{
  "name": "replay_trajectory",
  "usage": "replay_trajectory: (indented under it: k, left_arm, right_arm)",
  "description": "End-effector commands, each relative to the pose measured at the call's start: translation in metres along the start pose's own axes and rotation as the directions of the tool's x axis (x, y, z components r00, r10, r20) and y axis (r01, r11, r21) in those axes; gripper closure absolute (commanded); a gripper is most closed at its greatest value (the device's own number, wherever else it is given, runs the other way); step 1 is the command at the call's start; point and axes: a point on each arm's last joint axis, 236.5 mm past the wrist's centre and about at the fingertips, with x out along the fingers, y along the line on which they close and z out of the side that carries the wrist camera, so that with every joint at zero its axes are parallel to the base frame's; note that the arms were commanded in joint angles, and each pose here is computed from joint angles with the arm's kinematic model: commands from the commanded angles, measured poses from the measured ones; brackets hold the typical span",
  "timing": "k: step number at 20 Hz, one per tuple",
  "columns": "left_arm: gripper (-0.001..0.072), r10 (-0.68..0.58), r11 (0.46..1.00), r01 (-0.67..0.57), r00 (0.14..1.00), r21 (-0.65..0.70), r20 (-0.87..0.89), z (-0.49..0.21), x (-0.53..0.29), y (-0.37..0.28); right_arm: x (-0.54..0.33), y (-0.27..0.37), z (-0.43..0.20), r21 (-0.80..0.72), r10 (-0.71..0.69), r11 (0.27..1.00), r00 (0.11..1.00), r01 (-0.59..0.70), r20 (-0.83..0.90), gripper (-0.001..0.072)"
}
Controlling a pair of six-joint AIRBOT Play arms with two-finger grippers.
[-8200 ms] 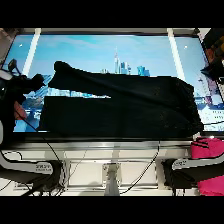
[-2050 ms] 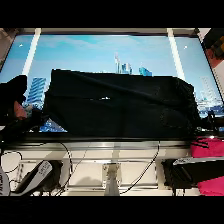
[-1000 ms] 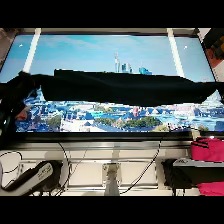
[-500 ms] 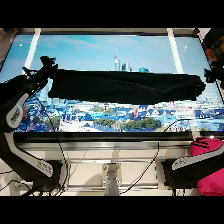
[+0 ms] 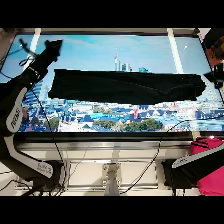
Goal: Fold the clothes and pants, and hang the long-sleeved shirts on hangers.
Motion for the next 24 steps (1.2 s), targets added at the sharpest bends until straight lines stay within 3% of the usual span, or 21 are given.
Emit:
replay_trajectory:
  k: [1,2,3,4,5,8,10,12,14,20,24]
  left_arm:
    - [0.0695,0.033,0.978,0.027,0.959,0.208,-0.281,-0.095,0.021,-0.064]
    - [0.0690,0.038,0.972,0.039,0.945,0.230,-0.324,-0.121,0.029,-0.077]
    - [0.0599,0.033,0.967,0.062,0.931,0.248,-0.363,-0.150,0.038,-0.090]
    - [0.0396,0.038,0.960,0.077,0.917,0.270,-0.396,-0.178,0.045,-0.100]
    - [0.0358,0.050,0.951,0.087,0.906,0.298,-0.421,-0.202,0.051,-0.106]
    - [0.0349,0.081,0.945,0.083,0.878,0.317,-0.471,-0.266,0.064,-0.116]
    - [0.0288,0.102,0.957,0.052,0.862,0.287,-0.496,-0.302,0.070,-0.111]
    - [0.0268,0.115,0.972,0.015,0.840,0.234,-0.531,-0.331,0.070,-0.102]
    - [0.0200,0.122,0.980,-0.012,0.824,0.198,-0.553,-0.348,0.070,-0.096]
    - [0.0192,0.183,0.973,-0.080,0.836,0.216,-0.517,-0.351,0.076,-0.072]
    - [0.0193,0.187,0.982,-0.157,0.852,0.102,-0.490,-0.354,0.083,-0.058]
  right_arm:
    - [-0.043,-0.045,-0.064,-0.073,-0.055,0.997,0.949,0.034,-0.311,0.0469]
    - [-0.048,-0.049,-0.071,-0.047,-0.034,0.999,0.940,0.019,-0.338,0.0423]
    - [-0.047,-0.052,-0.066,0.004,-0.006,1.000,0.948,0.007,-0.318,0.0330]
    - [-0.045,-0.055,-0.068,0.039,-0.004,0.999,0.947,0.018,-0.321,0.0163]
    - [-0.041,-0.060,-0.064,0.045,-0.014,0.999,0.953,0.030,-0.302,0.0013]
    - [-0.032,-0.080,-0.063,0.110,-0.070,0.988,0.954,0.106,-0.292,0.0011]
    - [-0.022,-0.090,-0.069,0.185,-0.058,0.975,0.944,0.123,-0.324,0.0011]
    - [-0.005,-0.090,-0.074,0.232,0.006,0.969,0.936,0.081,-0.352,0.0013]
    - [0.011,-0.084,-0.076,0.265,0.083,0.964,0.927,0.019,-0.366,0.0013]
    - [0.060,-0.085,-0.078,0.250,0.058,0.968,0.932,0.036,-0.358,0.0013]
    - [0.088,-0.071,-0.060,0.204,0.019,0.978,0.966,0.035,-0.256,0.0027]
